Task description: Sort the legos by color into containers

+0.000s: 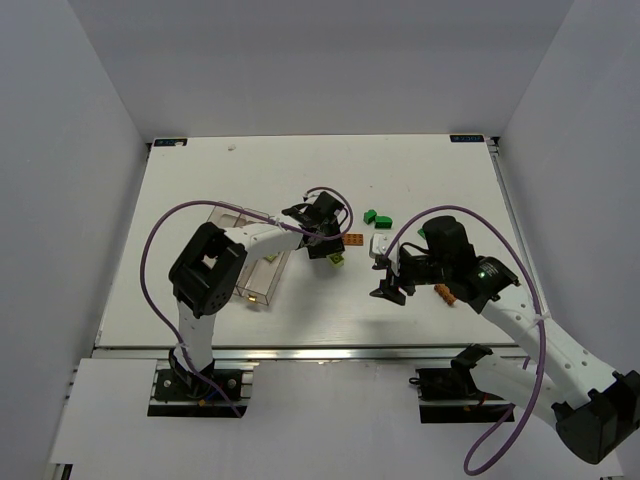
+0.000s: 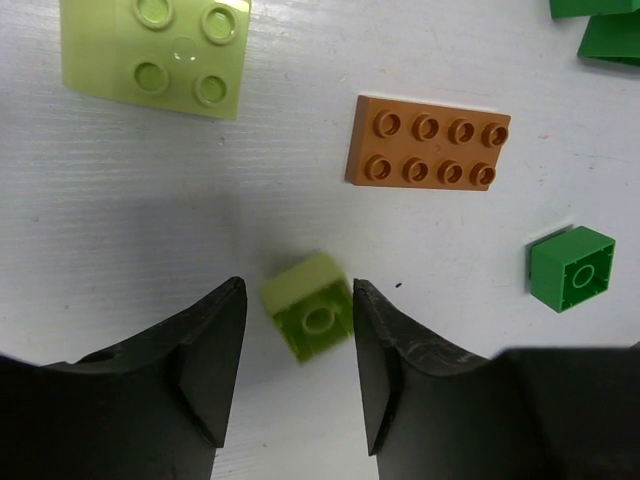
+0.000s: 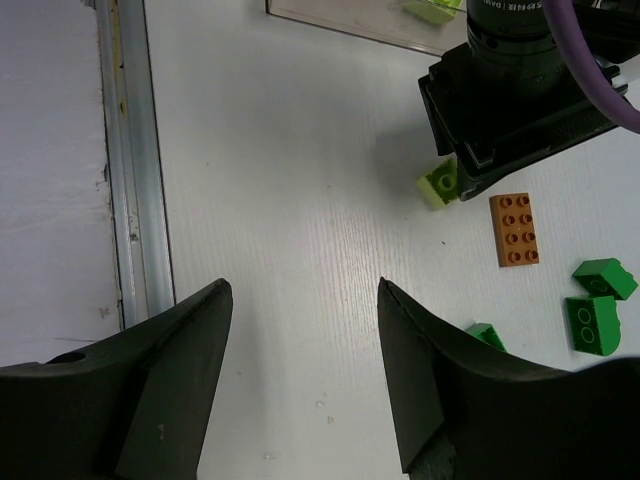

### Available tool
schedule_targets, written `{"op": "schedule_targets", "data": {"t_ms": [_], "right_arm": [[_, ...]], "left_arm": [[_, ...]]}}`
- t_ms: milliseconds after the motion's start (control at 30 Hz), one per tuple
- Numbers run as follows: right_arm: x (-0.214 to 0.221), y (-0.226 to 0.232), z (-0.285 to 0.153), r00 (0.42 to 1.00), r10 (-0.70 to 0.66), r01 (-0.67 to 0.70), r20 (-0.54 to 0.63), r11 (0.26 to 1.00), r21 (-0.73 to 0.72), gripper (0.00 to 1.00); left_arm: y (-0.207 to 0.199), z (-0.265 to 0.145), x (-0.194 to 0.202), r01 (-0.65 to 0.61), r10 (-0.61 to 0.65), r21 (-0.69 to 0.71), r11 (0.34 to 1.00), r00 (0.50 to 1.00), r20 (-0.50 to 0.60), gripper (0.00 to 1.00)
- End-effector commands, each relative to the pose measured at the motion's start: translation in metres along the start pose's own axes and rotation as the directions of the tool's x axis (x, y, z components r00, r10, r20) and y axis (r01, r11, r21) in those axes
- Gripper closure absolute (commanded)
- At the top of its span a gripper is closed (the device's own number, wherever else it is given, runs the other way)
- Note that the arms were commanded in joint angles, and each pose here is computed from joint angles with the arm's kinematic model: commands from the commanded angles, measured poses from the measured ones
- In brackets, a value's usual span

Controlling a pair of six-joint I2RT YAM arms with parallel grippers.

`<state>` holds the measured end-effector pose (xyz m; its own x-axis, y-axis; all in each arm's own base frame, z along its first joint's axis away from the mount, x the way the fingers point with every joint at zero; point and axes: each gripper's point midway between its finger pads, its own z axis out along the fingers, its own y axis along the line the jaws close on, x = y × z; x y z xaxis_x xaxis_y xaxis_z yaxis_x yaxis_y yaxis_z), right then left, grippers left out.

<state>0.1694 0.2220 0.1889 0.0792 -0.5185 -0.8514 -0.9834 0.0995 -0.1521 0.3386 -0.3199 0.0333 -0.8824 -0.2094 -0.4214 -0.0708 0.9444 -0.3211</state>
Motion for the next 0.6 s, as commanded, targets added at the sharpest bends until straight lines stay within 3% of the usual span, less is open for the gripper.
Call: {"op": "schedule_targets", "data": {"t_ms": [0,267,433,567], "right_arm": [[-0.007,0.001,-0.003,0.999,-0.021,0.021,0.029,1.000,-0.003,0.34],[-0.007,0.002,-0.003,0.999,-0.023,0.023,0.029,1.000,-0.006,0.34],[-0.008,0.002,-0.003,0.999,-0.023,0.023,0.030,1.000,-0.007,0.34],[-0.008,0.002,-0.003,0.999,-0.024,0.024,0.031,1.000,-0.006,0.34]], "left_arm": [[-0.005,0.002,0.004,-0.015,0.016,0.024,1.000,1.000,-0.013,0.44],[-0.006,-0.004,0.002,-0.028,0.029,0.029,0.999,1.000,-0.007,0.52],[-0.005,-0.008,0.002,-0.038,0.039,0.026,0.999,0.999,-0.012,0.38],[-0.001,-0.010,0.005,-0.058,0.058,0.008,0.998,0.998,-0.032,0.33]]}}
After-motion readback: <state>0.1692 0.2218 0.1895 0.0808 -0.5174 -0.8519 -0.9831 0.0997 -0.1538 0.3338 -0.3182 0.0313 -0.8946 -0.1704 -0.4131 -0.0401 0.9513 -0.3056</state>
